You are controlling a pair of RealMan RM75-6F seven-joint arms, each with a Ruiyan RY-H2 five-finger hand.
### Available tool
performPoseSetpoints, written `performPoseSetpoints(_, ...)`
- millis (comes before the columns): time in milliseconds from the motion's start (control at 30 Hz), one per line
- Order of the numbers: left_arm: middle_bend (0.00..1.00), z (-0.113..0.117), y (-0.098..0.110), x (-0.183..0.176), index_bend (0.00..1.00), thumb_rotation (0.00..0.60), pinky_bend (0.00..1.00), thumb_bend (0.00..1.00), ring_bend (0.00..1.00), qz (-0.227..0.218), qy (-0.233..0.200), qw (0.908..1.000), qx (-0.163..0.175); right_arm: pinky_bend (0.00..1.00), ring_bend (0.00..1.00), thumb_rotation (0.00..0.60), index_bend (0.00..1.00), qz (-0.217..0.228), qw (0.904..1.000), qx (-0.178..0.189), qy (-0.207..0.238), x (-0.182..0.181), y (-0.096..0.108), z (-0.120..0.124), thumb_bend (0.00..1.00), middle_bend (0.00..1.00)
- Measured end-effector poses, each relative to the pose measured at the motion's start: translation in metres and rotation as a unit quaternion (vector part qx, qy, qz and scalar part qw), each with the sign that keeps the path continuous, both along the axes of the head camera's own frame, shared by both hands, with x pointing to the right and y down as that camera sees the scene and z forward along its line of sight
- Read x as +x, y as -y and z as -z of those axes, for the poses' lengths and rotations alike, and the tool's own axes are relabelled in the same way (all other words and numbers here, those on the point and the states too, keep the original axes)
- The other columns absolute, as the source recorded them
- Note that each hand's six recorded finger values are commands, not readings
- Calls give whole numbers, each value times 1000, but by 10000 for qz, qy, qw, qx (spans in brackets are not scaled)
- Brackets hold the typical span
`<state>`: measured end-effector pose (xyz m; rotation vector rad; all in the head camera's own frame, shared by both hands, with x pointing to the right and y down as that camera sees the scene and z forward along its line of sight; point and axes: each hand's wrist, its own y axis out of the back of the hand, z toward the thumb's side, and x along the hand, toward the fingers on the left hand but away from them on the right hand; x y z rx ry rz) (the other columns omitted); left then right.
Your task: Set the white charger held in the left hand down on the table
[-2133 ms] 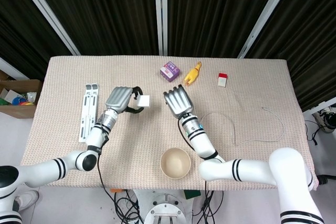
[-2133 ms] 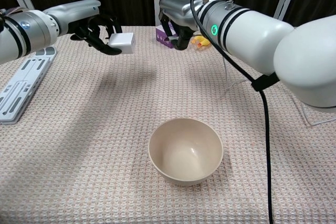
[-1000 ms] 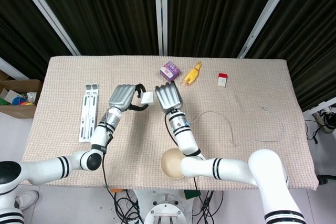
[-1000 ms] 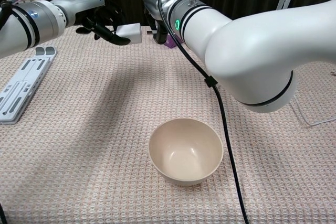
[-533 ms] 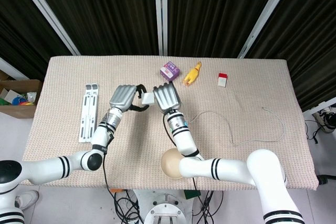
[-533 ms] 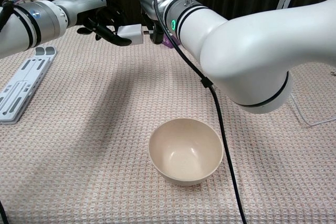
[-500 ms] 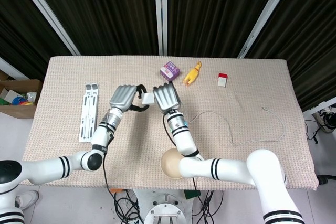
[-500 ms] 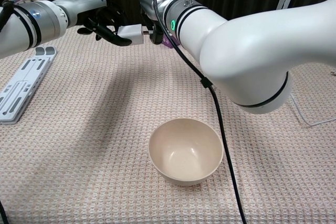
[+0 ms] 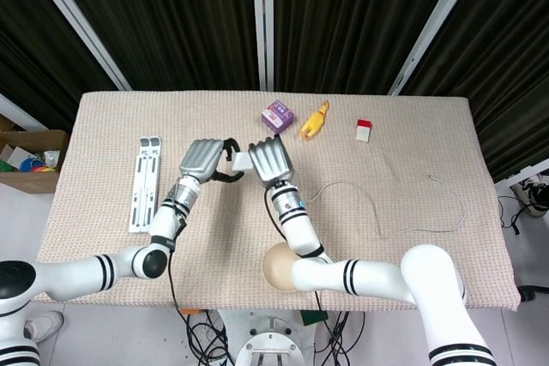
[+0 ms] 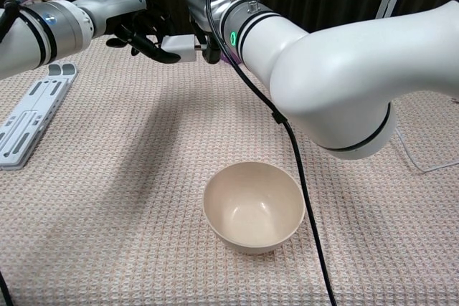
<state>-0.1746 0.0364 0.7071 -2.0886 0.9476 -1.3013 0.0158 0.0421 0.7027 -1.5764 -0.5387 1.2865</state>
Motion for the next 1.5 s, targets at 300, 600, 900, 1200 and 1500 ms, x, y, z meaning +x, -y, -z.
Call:
performPoseSetpoints(300,513,0,-1,1,569,490,922,207,703,-37,1,10000,-5,481,473,600,701,39,10000,-1,0,-5,-1,0,679,567)
performPoseSetpoints(600,512,-2,-2,4,568,490,922,207,703,-38,-51,10000,-45,481,472,600,701,73,10000,-8,42,-10,-4,-1,679,565)
performPoseSetpoints(900,512,-3,-3,2,567,494,921,207,703,-64,-11,10000,-51,476,468,600,560,93,9999,-24,45,-10,-4,-2,400,518)
performPoseSetpoints(1200,513,-4,-3,0,567,493,922,208,703,-42,-15,10000,-58,459,461,600,430,33,9999,-66,83,-4,-3,-2,193,479)
performPoseSetpoints(1500,513,-4,-4,-3,567,490,921,208,703,-41,-13,10000,-57,458,460,600,382,-12,9999,-70,72,2,-1,-1,191,475)
